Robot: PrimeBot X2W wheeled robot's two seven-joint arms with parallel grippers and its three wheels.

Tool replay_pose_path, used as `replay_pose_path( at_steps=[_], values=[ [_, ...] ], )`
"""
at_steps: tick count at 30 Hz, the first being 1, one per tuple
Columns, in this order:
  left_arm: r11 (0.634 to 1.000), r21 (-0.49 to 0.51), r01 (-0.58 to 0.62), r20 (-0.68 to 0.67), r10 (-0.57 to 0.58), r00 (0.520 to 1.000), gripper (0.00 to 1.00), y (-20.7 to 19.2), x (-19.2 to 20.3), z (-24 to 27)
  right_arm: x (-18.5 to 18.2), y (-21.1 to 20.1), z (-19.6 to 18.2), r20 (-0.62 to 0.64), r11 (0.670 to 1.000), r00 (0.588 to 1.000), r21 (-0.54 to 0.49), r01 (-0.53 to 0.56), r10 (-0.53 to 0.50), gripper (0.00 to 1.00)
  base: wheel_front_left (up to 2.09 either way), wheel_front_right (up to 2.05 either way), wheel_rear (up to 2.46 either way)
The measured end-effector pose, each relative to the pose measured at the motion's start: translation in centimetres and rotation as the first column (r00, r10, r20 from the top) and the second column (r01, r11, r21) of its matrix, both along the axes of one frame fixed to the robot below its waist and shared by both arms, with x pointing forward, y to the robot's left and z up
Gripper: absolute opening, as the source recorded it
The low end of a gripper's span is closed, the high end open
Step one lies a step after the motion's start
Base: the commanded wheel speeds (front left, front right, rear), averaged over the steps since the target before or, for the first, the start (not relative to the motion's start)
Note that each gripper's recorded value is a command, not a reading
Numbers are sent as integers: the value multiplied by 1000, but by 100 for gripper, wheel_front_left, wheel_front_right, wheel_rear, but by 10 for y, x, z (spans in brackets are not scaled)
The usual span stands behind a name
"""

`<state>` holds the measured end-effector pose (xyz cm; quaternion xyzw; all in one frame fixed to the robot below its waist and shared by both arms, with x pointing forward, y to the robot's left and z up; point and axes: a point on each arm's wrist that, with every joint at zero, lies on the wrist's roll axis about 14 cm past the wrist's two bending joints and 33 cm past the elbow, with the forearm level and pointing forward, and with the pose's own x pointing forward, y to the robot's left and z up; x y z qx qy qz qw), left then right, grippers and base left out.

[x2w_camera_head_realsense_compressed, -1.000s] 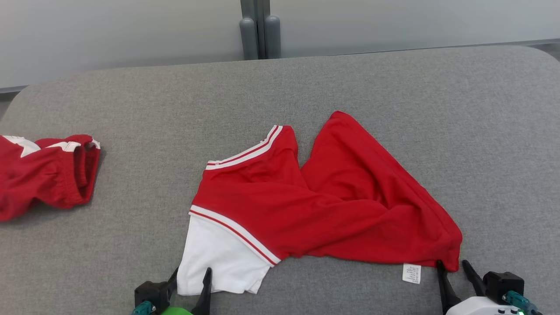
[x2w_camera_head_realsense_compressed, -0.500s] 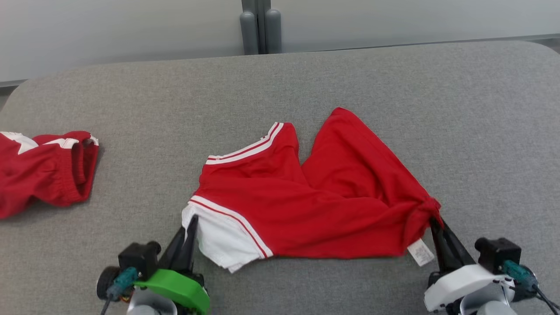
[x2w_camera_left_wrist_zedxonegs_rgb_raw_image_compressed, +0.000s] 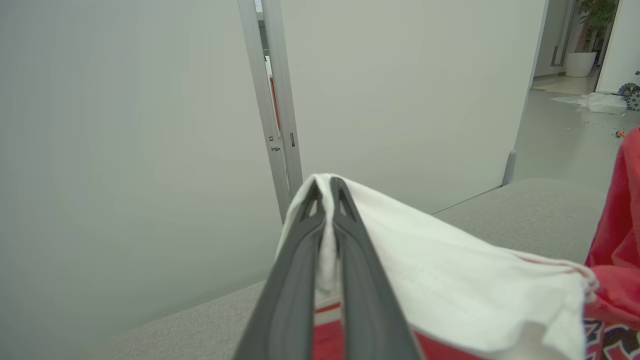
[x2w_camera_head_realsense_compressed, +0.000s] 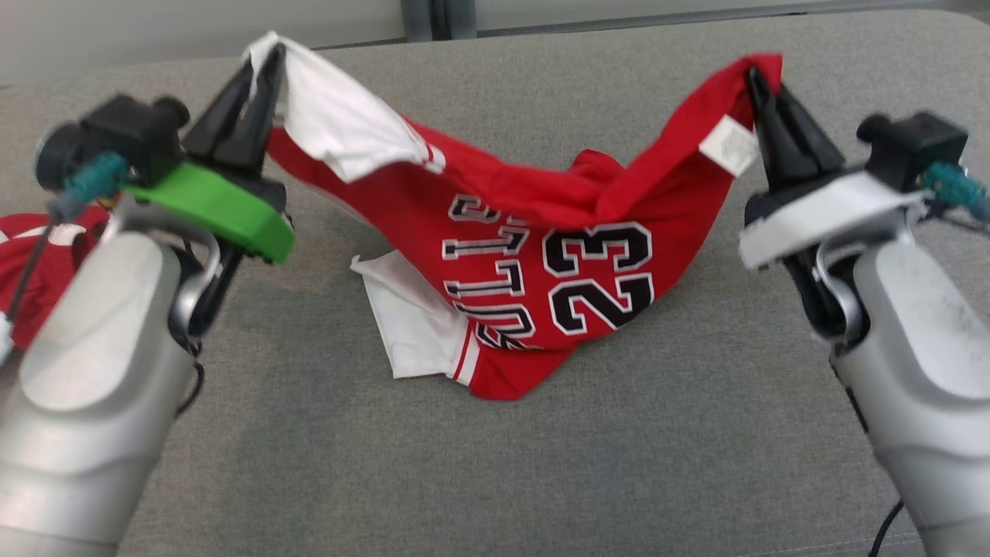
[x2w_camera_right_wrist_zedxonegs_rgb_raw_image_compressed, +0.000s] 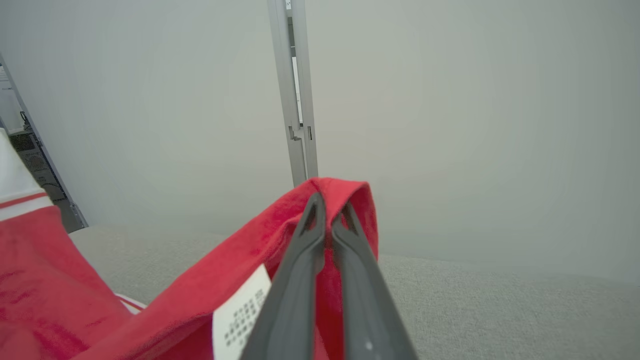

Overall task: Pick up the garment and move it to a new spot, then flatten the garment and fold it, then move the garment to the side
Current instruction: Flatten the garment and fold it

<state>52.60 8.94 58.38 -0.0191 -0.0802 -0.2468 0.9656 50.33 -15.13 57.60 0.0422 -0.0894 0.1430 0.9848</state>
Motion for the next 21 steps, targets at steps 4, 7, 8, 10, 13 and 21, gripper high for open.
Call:
replay_pose_path(
  at_steps=[4,7,8,10,13,21],
  values=[
    [999,34,21,53,-22,998,0,-4,45,39,50,0,38,35,1000,999,12,-4,4,0,0,0,0],
    [1000,18,17,83,-19,996,0,-7,78,71,86,-6,67,46,999,999,31,11,-12,0,0,0,0],
    [999,32,13,108,-16,994,0,-8,88,83,98,-10,79,56,999,998,39,21,-24,0,0,0,0],
    [1000,7,0,137,-1,991,0,-6,106,107,118,-15,102,76,996,996,81,35,-42,0,0,0,0],
    [999,-26,-33,193,37,980,0,1,127,145,141,-22,130,92,989,993,133,58,-70,0,0,0,0],
    [990,-126,-62,335,101,937,0,9,144,216,167,-35,183,167,985,978,139,104,-127,0,0,0,0]
  ],
)
